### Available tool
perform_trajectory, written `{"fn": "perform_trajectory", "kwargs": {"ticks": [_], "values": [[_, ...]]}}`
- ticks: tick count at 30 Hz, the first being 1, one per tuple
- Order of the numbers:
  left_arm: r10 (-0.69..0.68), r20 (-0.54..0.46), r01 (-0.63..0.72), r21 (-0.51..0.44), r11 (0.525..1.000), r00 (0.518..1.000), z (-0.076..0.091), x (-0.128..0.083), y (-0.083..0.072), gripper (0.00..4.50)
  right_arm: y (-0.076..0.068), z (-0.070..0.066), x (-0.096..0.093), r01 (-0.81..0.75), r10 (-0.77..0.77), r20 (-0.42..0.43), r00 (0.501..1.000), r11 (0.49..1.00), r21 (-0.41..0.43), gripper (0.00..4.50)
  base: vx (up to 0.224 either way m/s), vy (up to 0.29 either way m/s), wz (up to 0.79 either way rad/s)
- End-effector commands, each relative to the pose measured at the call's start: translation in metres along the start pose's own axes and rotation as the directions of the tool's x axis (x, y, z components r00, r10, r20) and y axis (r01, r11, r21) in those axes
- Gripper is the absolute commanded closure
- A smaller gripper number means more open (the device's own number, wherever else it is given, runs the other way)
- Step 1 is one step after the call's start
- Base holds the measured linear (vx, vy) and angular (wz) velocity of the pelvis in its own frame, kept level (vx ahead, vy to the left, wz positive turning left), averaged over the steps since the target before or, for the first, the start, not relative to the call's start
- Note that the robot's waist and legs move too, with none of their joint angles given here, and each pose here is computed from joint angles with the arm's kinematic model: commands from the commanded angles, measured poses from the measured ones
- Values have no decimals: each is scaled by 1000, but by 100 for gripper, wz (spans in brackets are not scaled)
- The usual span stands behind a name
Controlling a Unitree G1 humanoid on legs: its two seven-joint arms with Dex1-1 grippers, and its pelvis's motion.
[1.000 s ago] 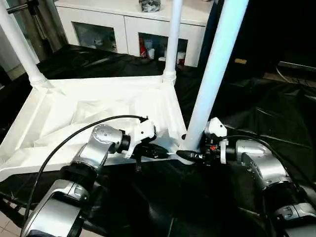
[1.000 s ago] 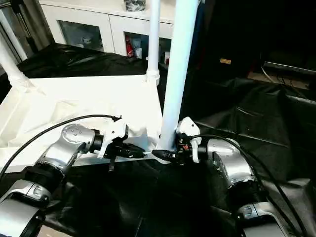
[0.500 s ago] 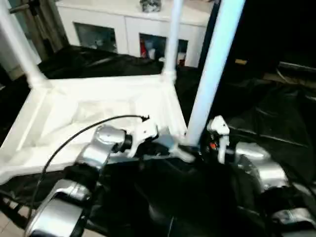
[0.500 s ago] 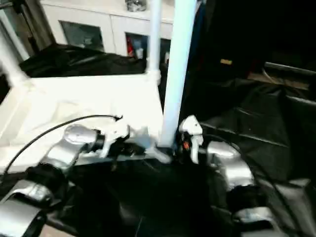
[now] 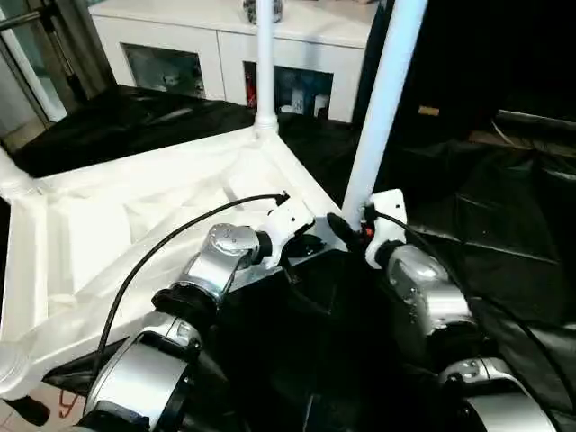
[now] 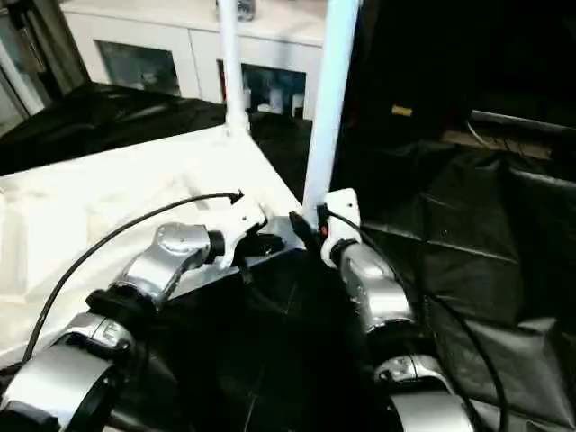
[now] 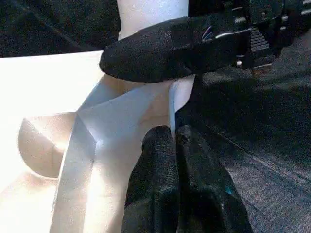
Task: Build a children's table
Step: Rotate leg to tighten
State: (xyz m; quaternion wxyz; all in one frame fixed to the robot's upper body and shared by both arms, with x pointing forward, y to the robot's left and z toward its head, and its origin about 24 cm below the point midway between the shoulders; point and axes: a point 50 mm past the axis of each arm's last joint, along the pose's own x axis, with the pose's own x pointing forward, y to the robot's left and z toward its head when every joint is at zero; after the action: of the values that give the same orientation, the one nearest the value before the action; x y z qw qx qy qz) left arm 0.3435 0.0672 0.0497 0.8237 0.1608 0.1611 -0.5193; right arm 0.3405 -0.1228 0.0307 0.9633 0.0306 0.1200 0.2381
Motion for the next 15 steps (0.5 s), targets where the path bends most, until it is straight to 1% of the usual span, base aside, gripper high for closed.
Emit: {"fn": "perform_trajectory", "kwargs": {"ticks": [1, 2, 3, 5, 7, 8, 9, 12, 15], "values": [[-82, 113, 76, 53, 996, 990, 20, 9, -12, 450, 27, -12, 6, -171, 173, -51, 984, 985, 37, 116, 0, 0, 0], [-91, 111, 85, 56, 995, 990, 19, 7, -12, 450, 26, -11, 5, -174, 176, -51, 983, 984, 29, 109, 0, 0, 0], [-116, 106, 110, 62, 992, 988, 15, 3, -12, 450, 21, -9, 2, -194, 193, -63, 979, 981, -17, 99, 0, 0, 0], [-142, 100, 135, 67, 989, 985, 12, -1, -12, 450, 17, -9, -2, -235, 231, -73, 970, 971, -53, 74, 0, 0, 0], [-159, 93, 153, 70, 986, 983, 9, -4, -11, 450, 14, -8, -6, -277, 272, -77, 959, 958, -73, 74, 0, 0, 0], [-186, 84, 180, 77, 981, 979, 5, -8, -11, 450, 12, -7, -13, -345, 337, -84, 938, 934, -96, 74, 0, 0, 0], [-198, 81, 192, 80, 978, 977, 4, -10, -11, 450, 11, -7, -15, -369, 362, -87, 928, 924, -100, 74, 0, 0, 0], [-253, 68, 247, 96, 964, 965, 0, -19, -11, 450, 6, -4, -29, -491, 481, -106, 870, 865, -105, 74, 0, 0, 0], [-267, 56, 261, 104, 960, 962, -3, -23, -10, 450, 5, -4, -36, -549, 534, -137, 834, 828, -113, 74, 0, 0, 0]]}}
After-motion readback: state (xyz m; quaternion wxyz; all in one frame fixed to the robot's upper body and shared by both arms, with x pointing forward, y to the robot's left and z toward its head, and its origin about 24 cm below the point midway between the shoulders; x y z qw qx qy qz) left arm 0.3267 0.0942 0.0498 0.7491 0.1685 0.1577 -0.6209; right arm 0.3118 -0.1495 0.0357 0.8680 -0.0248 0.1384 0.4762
